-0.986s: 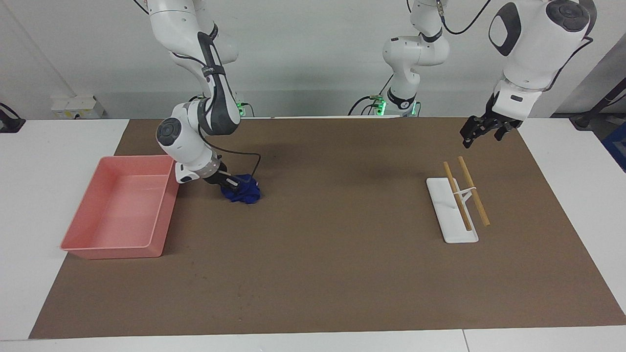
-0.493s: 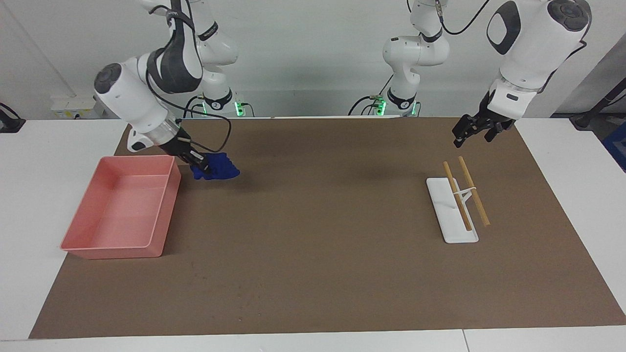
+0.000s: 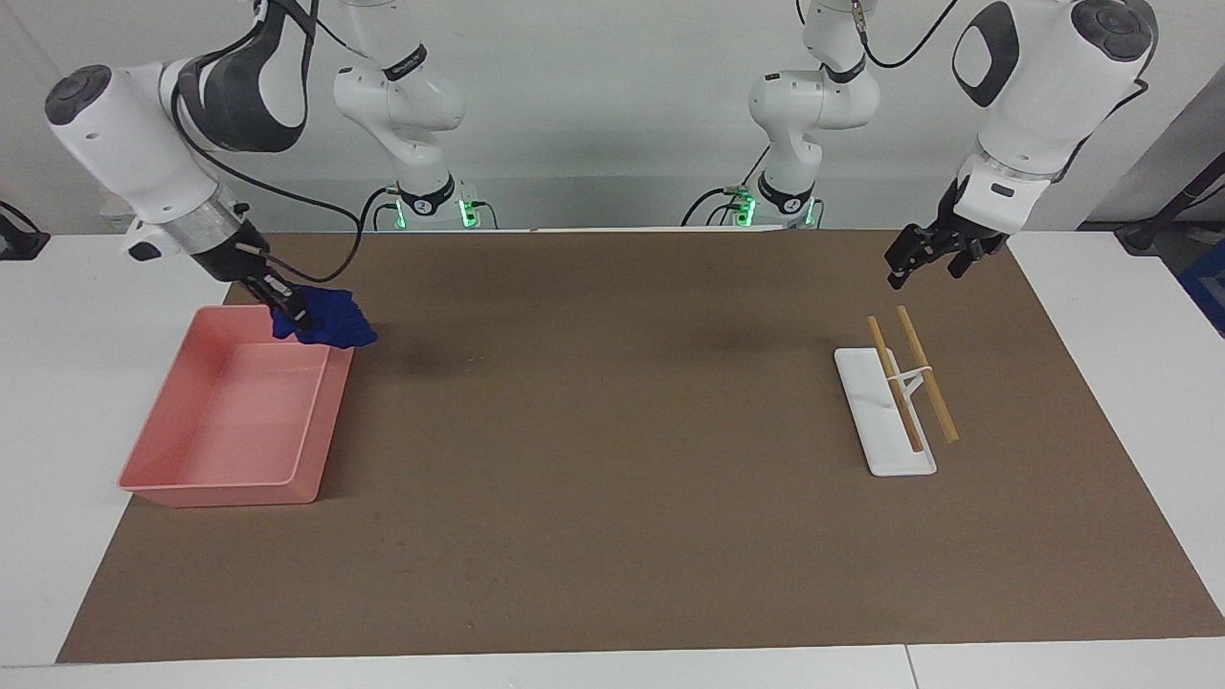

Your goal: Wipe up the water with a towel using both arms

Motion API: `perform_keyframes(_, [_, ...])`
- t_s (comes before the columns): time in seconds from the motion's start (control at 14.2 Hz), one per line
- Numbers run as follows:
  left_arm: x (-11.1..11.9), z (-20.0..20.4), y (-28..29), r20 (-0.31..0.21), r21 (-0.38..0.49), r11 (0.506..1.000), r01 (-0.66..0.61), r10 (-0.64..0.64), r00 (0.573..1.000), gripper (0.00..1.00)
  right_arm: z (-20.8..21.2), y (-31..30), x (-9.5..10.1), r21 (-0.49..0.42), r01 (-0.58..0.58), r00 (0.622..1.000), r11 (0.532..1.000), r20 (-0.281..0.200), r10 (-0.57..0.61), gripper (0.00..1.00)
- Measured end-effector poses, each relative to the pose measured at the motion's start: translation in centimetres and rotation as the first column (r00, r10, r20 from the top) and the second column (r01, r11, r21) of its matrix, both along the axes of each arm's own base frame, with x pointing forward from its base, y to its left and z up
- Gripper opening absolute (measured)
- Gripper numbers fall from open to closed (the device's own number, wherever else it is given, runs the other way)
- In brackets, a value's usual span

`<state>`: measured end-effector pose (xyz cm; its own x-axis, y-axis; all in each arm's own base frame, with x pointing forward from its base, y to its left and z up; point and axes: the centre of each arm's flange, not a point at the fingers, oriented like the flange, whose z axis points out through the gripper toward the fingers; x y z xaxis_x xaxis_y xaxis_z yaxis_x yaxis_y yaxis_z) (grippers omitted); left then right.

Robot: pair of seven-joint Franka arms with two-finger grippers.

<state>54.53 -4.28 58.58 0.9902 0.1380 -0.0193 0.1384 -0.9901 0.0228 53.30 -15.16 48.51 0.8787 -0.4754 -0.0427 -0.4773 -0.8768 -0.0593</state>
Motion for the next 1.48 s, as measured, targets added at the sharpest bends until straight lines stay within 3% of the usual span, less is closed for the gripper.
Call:
perform_keyframes(0.28, [0.0, 0.0, 0.0, 0.003, 0.0, 1.0, 0.0, 0.0, 1.0, 1.0, -4.9, -5.7, 0.4, -0.05, -0.094, 0.995, 0.994, 0.016, 0.095, 0.18])
perform_keyframes(0.63, [0.0, 0.0, -0.2, 0.004, 0.0, 1.0, 0.003, -0.003, 1.0, 1.0, -10.3, -4.0, 0.3, -0.026, -0.139, 0.99, 0.99, -0.028, 0.139, 0.18])
perform_keyframes(0.7, [0.0, 0.0, -0.2, 0.004, 0.0, 1.0, 0.003, -0.003, 1.0, 1.0, -10.5, -3.7, 0.2, -0.023, -0.142, 0.989, 0.99, -0.034, 0.141, 0.26])
perform_keyframes(0.92, [0.0, 0.1, -0.2, 0.005, 0.0, 1.0, 0.003, -0.003, 1.0, 1.0, -9.0, -3.2, 0.3, -0.028, -0.151, 0.988, 0.988, -0.024, 0.151, 0.62])
perform_keyframes(1.13, [0.0, 0.1, -0.2, 0.006, 0.0, 1.0, 0.003, -0.003, 1.0, 1.0, -3.4, -0.4, 1.5, -0.034, -0.205, 0.979, 0.978, -0.006, 0.205, 0.96])
perform_keyframes(1.34, [0.0, 0.1, -0.2, 0.007, -0.001, 1.0, 0.003, -0.003, 1.0, 1.0, 3.2, 4.2, 2.4, -0.066, -0.289, 0.956, 0.955, 0.025, 0.291, 1.0])
perform_keyframes(1.48, [0.1, 0.1, -0.2, 0.008, -0.001, 1.0, 0.003, -0.003, 1.0, 1.0, 6.9, 8.3, 2.8, -0.095, -0.336, 0.941, 0.937, 0.011, 0.338, 1.0])
